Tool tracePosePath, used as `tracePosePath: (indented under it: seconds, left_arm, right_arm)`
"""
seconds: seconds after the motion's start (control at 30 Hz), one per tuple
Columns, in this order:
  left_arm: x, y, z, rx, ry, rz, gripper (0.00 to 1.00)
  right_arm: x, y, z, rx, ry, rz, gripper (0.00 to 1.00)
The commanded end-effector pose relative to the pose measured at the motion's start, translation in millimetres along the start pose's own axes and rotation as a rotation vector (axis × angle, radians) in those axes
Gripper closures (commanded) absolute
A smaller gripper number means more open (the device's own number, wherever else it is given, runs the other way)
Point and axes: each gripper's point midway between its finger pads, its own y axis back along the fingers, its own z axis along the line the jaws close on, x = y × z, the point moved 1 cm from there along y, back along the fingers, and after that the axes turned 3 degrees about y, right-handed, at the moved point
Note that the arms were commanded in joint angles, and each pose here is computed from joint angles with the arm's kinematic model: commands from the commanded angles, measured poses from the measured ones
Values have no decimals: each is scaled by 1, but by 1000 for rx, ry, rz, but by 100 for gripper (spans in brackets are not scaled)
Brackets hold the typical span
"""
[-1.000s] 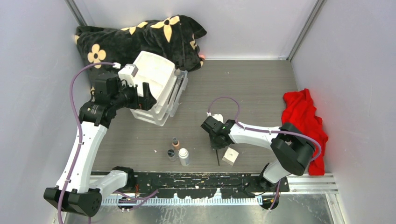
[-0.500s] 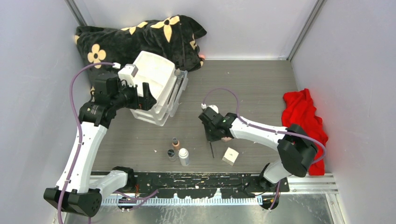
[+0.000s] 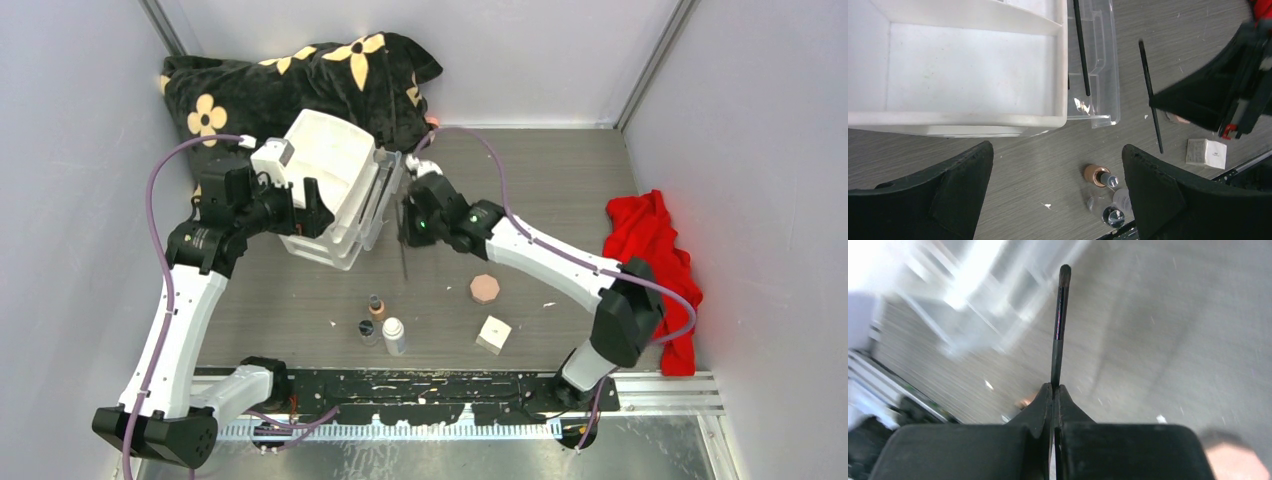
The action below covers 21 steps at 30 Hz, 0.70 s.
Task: Organize the makeup
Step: Place the makeup brush in the drawer.
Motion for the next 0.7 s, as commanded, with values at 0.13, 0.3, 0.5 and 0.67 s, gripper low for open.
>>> tracePosePath:
  seconds: [0.13, 0.3, 0.5, 0.67]
  left_arm:
    - [-13, 17, -5, 4, -25, -54, 0]
    - [-12, 19, -6, 7, -25, -52, 0]
    - [-10, 18, -5, 4, -31, -43, 0]
    - [-5, 14, -3, 0, -31, -29, 0]
  right_arm:
    - [-175, 21, 68, -211, -46, -446, 99]
    - [-201, 2, 72, -243, -106, -515, 99]
    - [-192, -36, 61, -205, -136, -512, 99]
    - [-179, -55, 57, -189, -142, -476, 99]
